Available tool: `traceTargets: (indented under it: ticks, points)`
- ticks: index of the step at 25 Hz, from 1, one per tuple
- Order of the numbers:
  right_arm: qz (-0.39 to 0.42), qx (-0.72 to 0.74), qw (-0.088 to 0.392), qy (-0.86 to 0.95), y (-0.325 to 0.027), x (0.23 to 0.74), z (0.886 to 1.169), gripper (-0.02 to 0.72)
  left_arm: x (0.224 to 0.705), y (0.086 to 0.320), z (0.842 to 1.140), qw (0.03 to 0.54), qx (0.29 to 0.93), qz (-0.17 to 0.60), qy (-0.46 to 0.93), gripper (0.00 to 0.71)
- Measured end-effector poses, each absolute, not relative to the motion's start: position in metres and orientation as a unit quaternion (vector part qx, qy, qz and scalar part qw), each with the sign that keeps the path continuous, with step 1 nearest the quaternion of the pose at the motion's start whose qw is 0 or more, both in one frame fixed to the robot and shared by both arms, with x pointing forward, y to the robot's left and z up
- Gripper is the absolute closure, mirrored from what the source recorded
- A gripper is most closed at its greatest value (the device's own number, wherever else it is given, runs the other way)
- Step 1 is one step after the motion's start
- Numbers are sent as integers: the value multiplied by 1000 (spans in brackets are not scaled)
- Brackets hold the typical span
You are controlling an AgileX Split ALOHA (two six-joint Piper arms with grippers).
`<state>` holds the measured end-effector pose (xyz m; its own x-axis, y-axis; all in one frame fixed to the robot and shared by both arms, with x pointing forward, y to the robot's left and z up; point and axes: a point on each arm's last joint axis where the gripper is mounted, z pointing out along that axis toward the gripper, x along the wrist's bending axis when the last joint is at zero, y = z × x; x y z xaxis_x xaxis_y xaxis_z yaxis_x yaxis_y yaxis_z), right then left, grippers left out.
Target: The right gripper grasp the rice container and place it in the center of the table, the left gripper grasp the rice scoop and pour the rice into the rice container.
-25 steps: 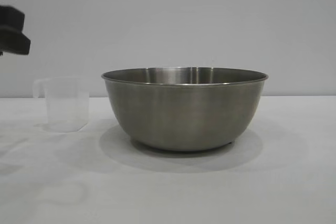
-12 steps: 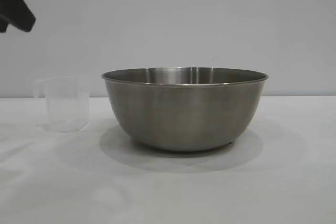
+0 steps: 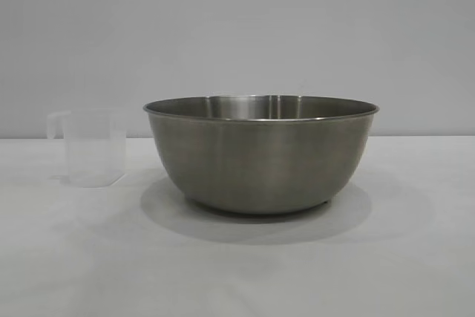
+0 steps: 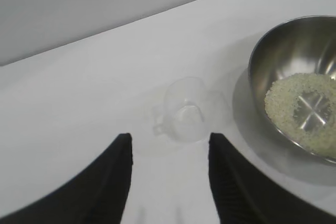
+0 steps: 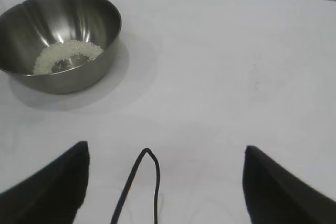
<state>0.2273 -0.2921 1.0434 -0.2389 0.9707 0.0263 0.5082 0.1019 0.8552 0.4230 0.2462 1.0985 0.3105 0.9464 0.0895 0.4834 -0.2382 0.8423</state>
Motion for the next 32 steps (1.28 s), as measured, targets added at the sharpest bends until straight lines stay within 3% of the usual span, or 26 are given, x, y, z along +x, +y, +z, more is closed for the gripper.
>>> traceTargets:
  ticks: [2, 5, 6, 17, 21, 32]
  points:
    - [394, 542, 294, 682, -292, 227, 1043, 189, 409, 251, 1107, 375, 716, 321, 494, 307]
    - [394, 542, 294, 682, -292, 227, 1043, 189, 387, 258, 1114, 373, 714, 321, 497, 310]
    - [394, 542, 294, 682, -292, 227, 1043, 189, 379, 261, 1117, 373, 714, 321, 498, 269]
    - [394, 542, 294, 682, -292, 227, 1043, 189, 282, 295, 1115, 320, 730, 289, 531, 284]
    - [394, 542, 294, 682, -292, 227, 1043, 189, 257, 302, 1110, 322, 730, 277, 535, 284]
    - [394, 542, 294, 682, -292, 227, 1043, 189, 234, 307, 1059, 345, 723, 277, 530, 284]
